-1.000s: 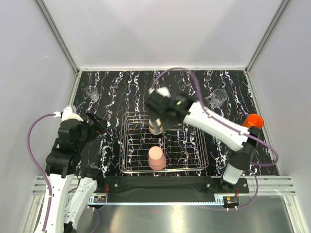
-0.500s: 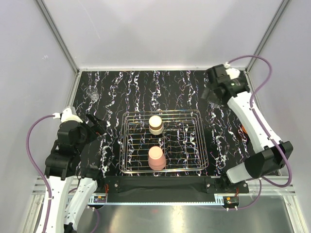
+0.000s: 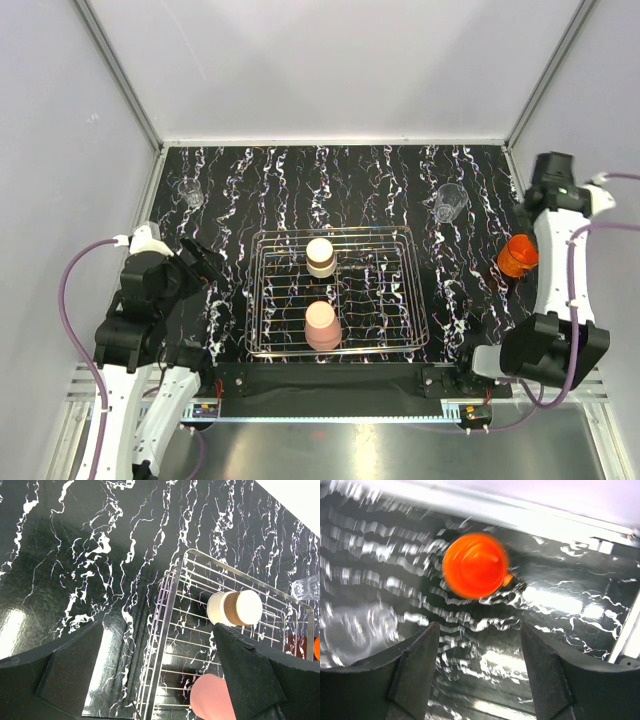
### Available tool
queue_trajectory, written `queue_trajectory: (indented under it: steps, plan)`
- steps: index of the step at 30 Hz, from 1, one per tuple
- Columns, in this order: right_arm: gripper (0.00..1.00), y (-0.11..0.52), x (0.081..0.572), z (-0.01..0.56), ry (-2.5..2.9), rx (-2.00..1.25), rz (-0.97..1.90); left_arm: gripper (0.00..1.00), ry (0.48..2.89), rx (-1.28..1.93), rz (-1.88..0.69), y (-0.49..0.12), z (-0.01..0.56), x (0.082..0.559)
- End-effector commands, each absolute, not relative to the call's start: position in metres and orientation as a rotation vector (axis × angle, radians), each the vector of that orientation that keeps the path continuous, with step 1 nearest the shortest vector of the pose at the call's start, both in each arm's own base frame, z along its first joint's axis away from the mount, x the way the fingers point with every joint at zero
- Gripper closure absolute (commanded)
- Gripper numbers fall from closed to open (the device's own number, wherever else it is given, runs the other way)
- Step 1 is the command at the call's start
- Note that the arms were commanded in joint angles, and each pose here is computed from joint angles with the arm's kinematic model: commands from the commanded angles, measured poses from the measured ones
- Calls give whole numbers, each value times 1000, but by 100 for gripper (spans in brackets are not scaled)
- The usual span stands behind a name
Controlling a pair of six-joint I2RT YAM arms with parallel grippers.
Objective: Load the cups into the dish rack
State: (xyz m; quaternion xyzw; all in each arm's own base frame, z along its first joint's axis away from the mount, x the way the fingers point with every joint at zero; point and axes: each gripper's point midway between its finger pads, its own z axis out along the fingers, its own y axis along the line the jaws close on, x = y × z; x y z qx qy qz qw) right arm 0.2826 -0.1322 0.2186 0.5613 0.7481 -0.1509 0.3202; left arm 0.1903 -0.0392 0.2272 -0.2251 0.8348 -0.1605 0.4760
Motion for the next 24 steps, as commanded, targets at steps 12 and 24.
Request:
queue_trajectory:
  steps: [12, 24]
  plan:
    - [28, -180, 304, 175, 1853, 1777, -286, 2, 2017, -521, -470, -50, 232, 194]
    - [39, -182, 338, 131, 1984, 1769, -233, 2, 2034, -504, -537, -61, 232, 192]
